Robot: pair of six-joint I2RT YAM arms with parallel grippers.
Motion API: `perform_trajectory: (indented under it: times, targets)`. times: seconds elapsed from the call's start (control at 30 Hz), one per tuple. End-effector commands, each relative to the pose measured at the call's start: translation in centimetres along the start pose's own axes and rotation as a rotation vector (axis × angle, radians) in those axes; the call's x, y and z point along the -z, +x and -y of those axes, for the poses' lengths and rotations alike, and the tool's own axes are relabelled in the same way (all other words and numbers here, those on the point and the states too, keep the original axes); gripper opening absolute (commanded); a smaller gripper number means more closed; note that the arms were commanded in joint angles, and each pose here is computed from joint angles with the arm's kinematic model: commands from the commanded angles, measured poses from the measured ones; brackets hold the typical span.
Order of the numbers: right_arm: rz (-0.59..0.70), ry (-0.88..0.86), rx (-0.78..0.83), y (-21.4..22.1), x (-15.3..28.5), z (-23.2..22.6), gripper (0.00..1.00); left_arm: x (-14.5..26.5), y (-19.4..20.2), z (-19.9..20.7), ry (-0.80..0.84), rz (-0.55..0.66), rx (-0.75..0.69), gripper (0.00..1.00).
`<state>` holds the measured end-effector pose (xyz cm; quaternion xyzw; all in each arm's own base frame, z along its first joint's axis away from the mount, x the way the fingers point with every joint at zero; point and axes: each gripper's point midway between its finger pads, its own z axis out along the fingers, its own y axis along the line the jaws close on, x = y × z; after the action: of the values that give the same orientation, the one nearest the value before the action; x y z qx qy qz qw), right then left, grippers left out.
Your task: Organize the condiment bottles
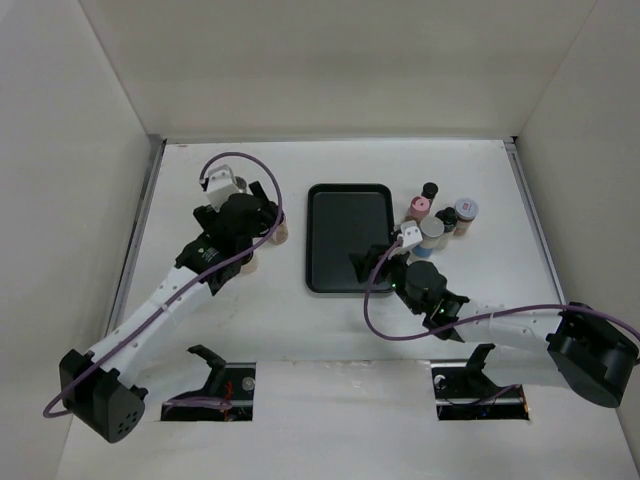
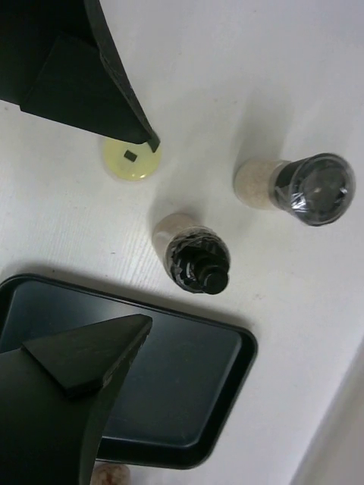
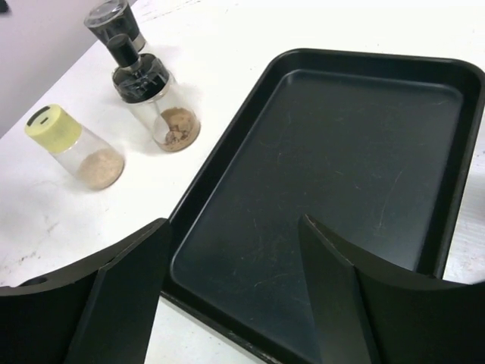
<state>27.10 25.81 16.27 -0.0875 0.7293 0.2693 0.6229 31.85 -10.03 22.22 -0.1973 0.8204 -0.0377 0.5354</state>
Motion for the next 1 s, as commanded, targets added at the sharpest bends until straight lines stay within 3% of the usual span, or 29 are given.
perform_trajectory:
  times: [0.0,0.23,0.37,0.57,0.6,0.63,0.67,0.7,0.73,0.8,0.9,0.97]
  targets:
    - [0.072,-0.034,-0.014,-1.9,-0.1,-1.2,0.71,0.6,-3.7,-0.4,0.008,0.11,0.014,1.0]
    - [0.068,-0.043,-0.014,-2.1,0.3,-1.5,0.23,-0.4,-4.2,-1.4,-0.055,0.106,-0.027,1.0]
    - [0.075,-0.059,-0.052,-2.3,0.9,-1.7,0.13,-0.6,-6.3,-1.3,-0.055,0.172,-0.018,1.0]
    - [0.061,-0.096,-0.064,-2.2,0.8,-2.4,0.17,-1.5,-6.8,0.3,0.032,0.201,0.02,1.0]
    - [0.06,-0.094,-0.062,-2.1,0.7,-2.4,0.2,-1.8,-6.5,0.8,0.046,0.191,0.016,0.95]
    - [0.06,-0.089,-0.057,-2.1,0.7,-2.3,0.25,-2.1,-6.1,1.3,0.059,0.183,0.011,0.79]
    - [0.064,-0.087,-0.056,-2.2,0.7,-2.3,0.3,-2.3,-6.0,1.8,0.068,0.183,0.011,0.51]
    - [0.068,-0.088,-0.056,-2.3,0.7,-2.3,0.34,-2.5,-5.8,2.1,0.07,0.181,0.006,0.37]
    - [0.073,-0.09,-0.059,-2.5,0.8,-2.3,0.39,-2.8,-5.6,2.5,0.076,0.174,0.002,0.36]
    - [0.072,-0.093,-0.064,-2.4,0.8,-2.4,0.48,-3.8,-5.1,2.6,0.055,0.151,-0.016,0.41]
    - [0.057,-0.085,-0.063,-2.1,0.4,-2.3,0.55,-5.4,-4.8,1.9,0.002,0.145,-0.015,0.66]
    - [0.042,-0.089,-0.058,-1.6,0.0,-2.6,0.62,-6.5,-4.7,1.4,-0.026,0.141,-0.006,0.73]
